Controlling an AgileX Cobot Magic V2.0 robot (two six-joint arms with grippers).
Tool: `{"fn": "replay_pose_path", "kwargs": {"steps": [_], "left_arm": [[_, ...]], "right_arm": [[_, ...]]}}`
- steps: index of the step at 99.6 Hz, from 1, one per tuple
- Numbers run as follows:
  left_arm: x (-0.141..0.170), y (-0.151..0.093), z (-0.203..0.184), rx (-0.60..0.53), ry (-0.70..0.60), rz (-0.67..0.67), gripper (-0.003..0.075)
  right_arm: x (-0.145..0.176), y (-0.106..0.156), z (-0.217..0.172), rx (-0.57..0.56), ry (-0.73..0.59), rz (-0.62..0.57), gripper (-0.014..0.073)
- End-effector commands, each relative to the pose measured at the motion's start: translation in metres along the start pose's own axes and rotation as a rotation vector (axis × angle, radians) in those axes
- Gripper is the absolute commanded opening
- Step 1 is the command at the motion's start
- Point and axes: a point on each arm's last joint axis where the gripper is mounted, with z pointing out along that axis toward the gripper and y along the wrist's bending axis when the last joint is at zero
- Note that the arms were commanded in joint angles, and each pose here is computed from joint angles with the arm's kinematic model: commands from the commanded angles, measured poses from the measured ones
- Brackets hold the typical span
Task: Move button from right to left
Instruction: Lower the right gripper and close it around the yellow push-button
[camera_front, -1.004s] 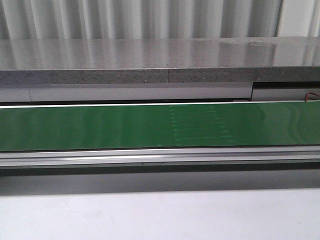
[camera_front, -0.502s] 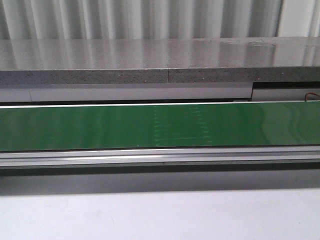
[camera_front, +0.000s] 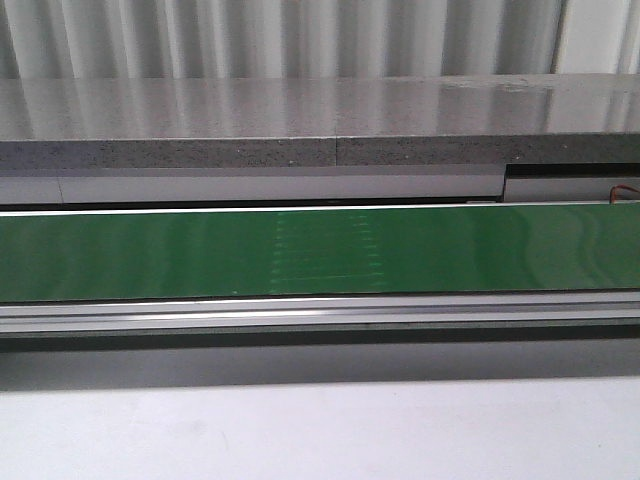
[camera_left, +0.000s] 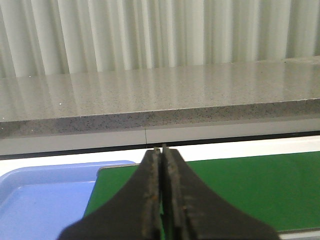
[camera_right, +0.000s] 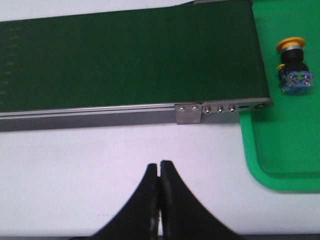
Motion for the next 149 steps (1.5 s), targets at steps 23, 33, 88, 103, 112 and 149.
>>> {"fn": "replay_pose_path", "kwargs": {"steps": [23,33,88,103,112,149], "left_arm": [[-0.001,-0.001,-0.002,0.009,-0.094,-0.011,-0.0020],[-0.001,-0.001,-0.002,0.009,-0.094,-0.011,-0.0020],[-0.001,-0.001,-0.002,0.009,-0.094,-0.011,-0.0020],[-0.001,-0.001,-0.002,0.009,-0.094,-0.011,-0.0020],[-0.001,-0.001,-0.002,0.009,-0.094,-0.011,-0.0020],[-0.001,-0.001,-0.002,0.009,-0.094,-0.011,-0.0020]], "right_arm": [[-0.013,0.003,-0.003,-0.016,-0.054,0.007,0.0309],[-0.012,0.004,-0.003,-0.034,-0.051,0.021,0.0497],[-0.071,0.003,0.020,0.082,0.055,-0.048,0.0583],[-0.089,-0.015,0.039,0.145,0.094,-0.046,0.0583],[-0.096,-0.034,0.050,0.171,0.104,-0.016,0.0583],[-0.112,-0.131,0.101,0.239,0.123,0.213,0.0583]]}}
